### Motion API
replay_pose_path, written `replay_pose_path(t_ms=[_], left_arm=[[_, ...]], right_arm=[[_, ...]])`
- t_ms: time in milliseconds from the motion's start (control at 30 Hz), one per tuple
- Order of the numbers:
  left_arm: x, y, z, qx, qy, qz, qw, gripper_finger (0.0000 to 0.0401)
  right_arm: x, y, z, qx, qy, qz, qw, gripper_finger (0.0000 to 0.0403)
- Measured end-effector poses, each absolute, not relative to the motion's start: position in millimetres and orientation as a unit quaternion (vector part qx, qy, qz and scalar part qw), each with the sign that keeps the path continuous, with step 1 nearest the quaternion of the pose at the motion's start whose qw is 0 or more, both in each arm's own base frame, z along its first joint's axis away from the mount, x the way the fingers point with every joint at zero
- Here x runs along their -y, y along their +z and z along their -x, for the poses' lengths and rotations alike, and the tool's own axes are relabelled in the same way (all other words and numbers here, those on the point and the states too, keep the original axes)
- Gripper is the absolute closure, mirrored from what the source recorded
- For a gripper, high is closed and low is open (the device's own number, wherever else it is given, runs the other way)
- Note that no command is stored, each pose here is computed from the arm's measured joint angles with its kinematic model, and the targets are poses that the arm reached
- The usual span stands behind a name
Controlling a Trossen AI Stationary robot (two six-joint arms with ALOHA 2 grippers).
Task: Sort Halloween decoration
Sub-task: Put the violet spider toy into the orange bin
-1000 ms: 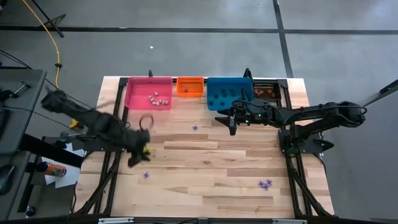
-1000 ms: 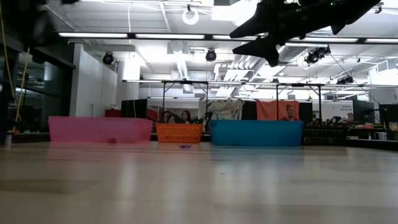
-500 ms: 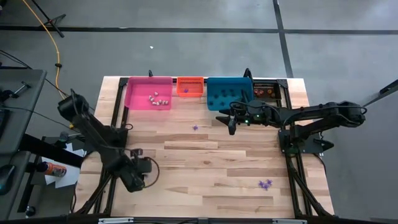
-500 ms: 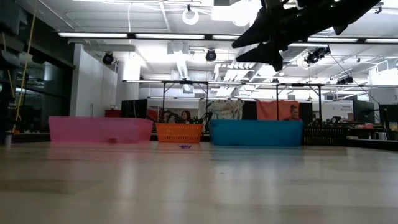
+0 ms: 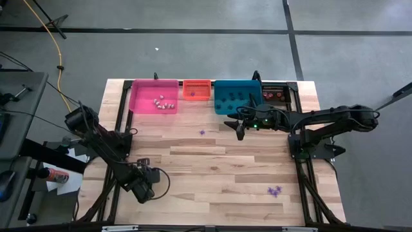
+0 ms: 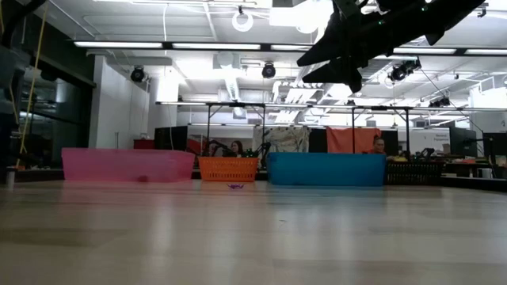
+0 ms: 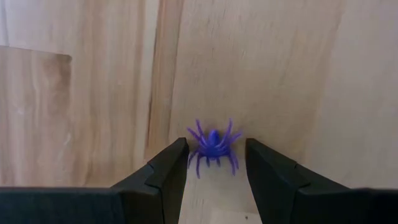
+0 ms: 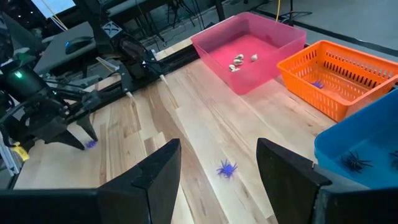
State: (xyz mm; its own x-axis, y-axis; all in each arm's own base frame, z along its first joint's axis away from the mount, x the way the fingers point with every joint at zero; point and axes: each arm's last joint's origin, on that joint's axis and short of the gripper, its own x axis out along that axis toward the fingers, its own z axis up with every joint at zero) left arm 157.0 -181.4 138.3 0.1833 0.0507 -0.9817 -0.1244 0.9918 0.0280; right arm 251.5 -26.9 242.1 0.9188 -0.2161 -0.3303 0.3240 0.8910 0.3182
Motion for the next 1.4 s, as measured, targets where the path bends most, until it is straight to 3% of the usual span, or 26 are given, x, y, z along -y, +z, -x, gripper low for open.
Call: replay_pose_path(t_ms=[267,367,467,567,833,1033,1133,1400], left_arm=[[185,126,-160,-0.653,0.060,0.022,0.755,0.0261],[185,127,-161,-0.649,0.053,0.026,0.759,0.0303],[183,134,-164,-0.642,0.044,0.045,0.764,0.0375],[172,148,-165,-0.629,0.046,0.055,0.774,0.0389],[114,222,-176,-0.466,0.054,0.081,0.879,0.0400],[46,265,-205,-0.297,0.108,0.037,0.948,0.0401],[13,282,-226,-0.206,0.079,0.013,0.975,0.0401],[-49,289,-264,-0.056,0.027,0.056,0.996,0.0401]], right_arm=[[27,241,-251,-0.152,-0.142,-0.187,0.960,0.0199],[27,240,-251,-0.153,-0.142,-0.187,0.960,0.0199],[27,240,-251,-0.153,-0.142,-0.187,0.960,0.0199],[27,241,-251,-0.152,-0.142,-0.188,0.960,0.0199],[27,241,-251,-0.148,-0.142,-0.189,0.960,0.0199],[27,245,-253,-0.128,-0.138,-0.188,0.964,0.0199],[27,251,-254,-0.097,-0.131,-0.187,0.969,0.0199],[26,274,-257,0.012,-0.092,-0.126,0.988,0.0199]])
